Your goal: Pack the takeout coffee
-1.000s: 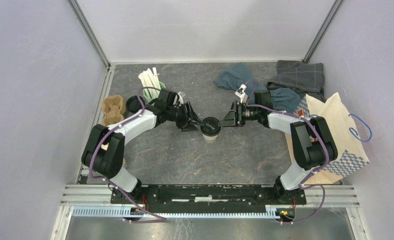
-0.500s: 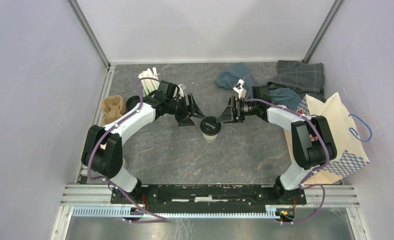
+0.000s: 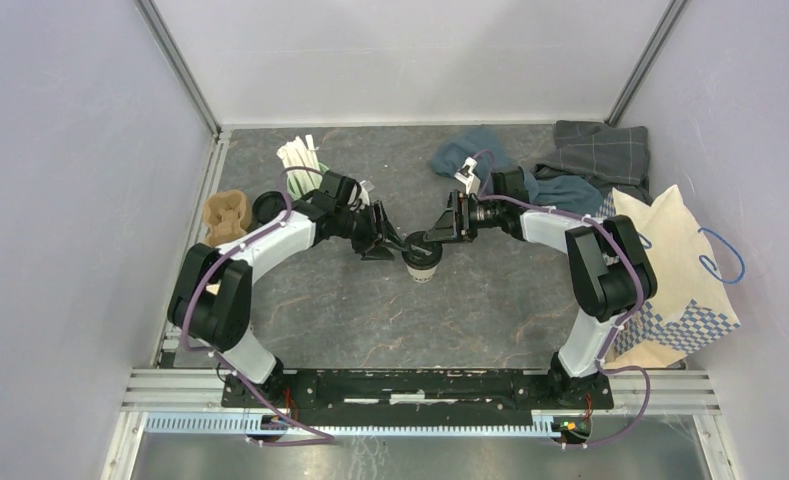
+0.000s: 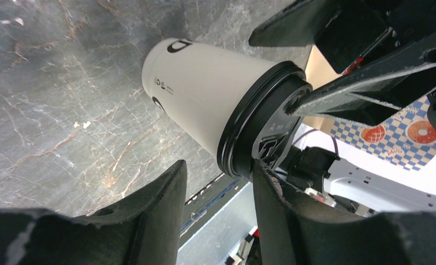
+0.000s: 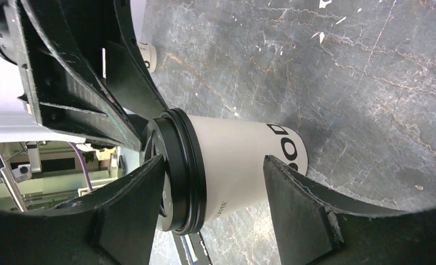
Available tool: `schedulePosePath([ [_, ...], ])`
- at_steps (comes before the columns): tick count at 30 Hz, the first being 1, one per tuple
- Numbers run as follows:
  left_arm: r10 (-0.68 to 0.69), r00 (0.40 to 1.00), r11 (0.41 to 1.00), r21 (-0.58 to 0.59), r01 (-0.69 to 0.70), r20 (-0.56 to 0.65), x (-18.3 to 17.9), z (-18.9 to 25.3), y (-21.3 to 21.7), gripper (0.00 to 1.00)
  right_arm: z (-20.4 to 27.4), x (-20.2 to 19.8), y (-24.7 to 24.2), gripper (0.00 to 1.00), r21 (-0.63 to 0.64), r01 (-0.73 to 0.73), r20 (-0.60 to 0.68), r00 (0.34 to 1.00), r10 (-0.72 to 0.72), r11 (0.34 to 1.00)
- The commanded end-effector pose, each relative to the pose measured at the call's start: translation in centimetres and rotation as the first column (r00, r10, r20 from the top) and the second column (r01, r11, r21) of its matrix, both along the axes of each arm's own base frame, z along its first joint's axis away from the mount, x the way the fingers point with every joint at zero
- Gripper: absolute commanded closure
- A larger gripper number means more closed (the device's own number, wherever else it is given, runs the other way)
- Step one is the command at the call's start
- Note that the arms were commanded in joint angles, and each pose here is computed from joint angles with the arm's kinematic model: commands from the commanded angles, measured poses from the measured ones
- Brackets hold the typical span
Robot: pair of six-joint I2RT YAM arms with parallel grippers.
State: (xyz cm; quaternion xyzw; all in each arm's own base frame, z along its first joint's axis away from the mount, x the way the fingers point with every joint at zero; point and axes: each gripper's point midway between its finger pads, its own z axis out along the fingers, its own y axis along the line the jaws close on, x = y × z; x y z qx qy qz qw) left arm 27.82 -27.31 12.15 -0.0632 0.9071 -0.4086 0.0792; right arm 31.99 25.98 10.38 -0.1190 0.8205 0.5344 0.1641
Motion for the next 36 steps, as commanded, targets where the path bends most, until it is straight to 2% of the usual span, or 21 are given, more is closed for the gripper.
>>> schedulePosePath([
  [1,-0.033,0.999,0.999,0.017,0.033,-0.007,-0.8,-2.0,0.2,0.48,-0.5,0.3,0.0,0.29,0.058,0.019,0.013,1.000,-0.020,0.998],
  [6,-0.019,0.997,0.994,0.106,0.028,-0.081,-3.0,-6.8,2.0,0.53,-3.7,-1.2,-0.7,0.29,0.041,0.018,-0.054,0.998,-0.016,0.999],
  [11,-0.002,0.997,0.988,0.154,0.015,-0.084,-3.8,-7.9,3.1,0.56,-4.1,-1.5,-1.1,0.26,0.037,0.018,-0.060,0.998,-0.015,0.999],
  [13,-0.013,0.997,0.991,0.133,0.024,-0.077,-3.7,-7.3,2.8,0.57,-3.6,-0.9,-1.1,0.25,0.035,0.018,-0.055,0.998,-0.016,0.999],
  [17,-0.036,0.999,0.999,0.023,0.036,-0.013,-2.2,-2.7,0.9,0.48,-0.8,0.1,-0.8,0.17,0.028,-0.005,-0.012,1.000,0.005,1.000],
  [22,-0.033,0.997,0.997,-0.062,0.038,0.072,0.1,2.5,-0.8,0.37,2.0,0.8,-1.1,0.07,-0.005,-0.006,0.040,0.999,0.006,1.000],
  [26,-0.035,0.996,0.995,-0.089,0.042,0.079,0.8,3.6,-1.5,0.31,2.7,0.6,-1.4,0.07,-0.008,0.004,0.054,0.999,-0.004,1.000],
  [31,-0.046,0.998,0.996,-0.078,0.050,0.051,0.2,2.5,-1.7,0.31,3.0,0.0,-1.5,0.10,0.004,0.001,0.049,0.999,-0.001,1.000],
  [33,-0.064,0.997,0.995,-0.075,0.066,0.035,-0.4,2.0,-2.1,0.33,3.1,-0.5,-1.6,0.12,0.010,-0.007,0.056,0.998,0.006,1.000],
  [36,-0.061,0.998,0.997,-0.056,0.062,0.010,-0.9,0.8,-2.0,0.40,2.4,-1.5,-1.8,0.21,0.013,-0.017,0.043,0.999,0.017,1.000],
])
